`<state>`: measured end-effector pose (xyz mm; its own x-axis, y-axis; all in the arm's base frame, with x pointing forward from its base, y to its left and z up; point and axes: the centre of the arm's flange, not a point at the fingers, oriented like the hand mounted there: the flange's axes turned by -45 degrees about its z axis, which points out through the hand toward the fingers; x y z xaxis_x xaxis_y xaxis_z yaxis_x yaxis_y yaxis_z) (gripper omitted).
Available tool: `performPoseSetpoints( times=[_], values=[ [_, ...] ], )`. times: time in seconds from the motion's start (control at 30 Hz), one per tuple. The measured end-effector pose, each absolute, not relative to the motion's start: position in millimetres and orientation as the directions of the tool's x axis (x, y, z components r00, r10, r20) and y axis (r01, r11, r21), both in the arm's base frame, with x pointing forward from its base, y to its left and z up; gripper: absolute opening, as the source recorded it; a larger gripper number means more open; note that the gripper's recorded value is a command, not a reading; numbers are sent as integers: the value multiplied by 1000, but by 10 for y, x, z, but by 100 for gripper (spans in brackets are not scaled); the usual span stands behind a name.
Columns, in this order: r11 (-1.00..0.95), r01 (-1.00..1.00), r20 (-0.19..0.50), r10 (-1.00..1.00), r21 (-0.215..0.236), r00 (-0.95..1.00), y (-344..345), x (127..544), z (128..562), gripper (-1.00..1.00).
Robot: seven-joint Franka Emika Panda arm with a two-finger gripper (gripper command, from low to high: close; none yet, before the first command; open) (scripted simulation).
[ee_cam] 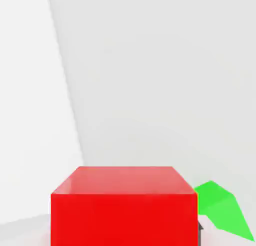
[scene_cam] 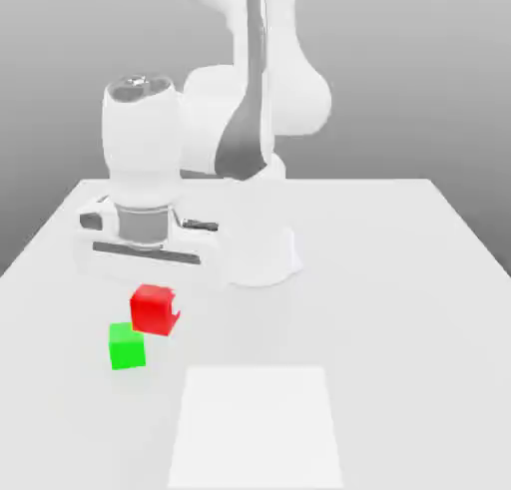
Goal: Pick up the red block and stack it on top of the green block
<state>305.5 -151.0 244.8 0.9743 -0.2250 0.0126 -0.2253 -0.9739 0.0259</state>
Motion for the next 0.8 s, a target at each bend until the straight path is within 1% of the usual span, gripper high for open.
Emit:
performPoseSetpoints(
  times=[0.3, 0.53, 0.73, 0.77, 0.8],
  values=[
    [-964, -265, 1, -265, -2, 964, -1944, 2666, 2448, -100],
    [-965, -261, 5, -261, -21, 965, -1956, 2703, 2176, -100],
    [-964, -264, 2, -264, -7, 964, -1958, 2662, 1851, -100],
    [-965, -263, 1, -263, -4, 965, -1955, 2652, 1810, 100],
    [-965, -262, 1, -262, -4, 965, -1950, 2656, 1810, 100]
  ],
)
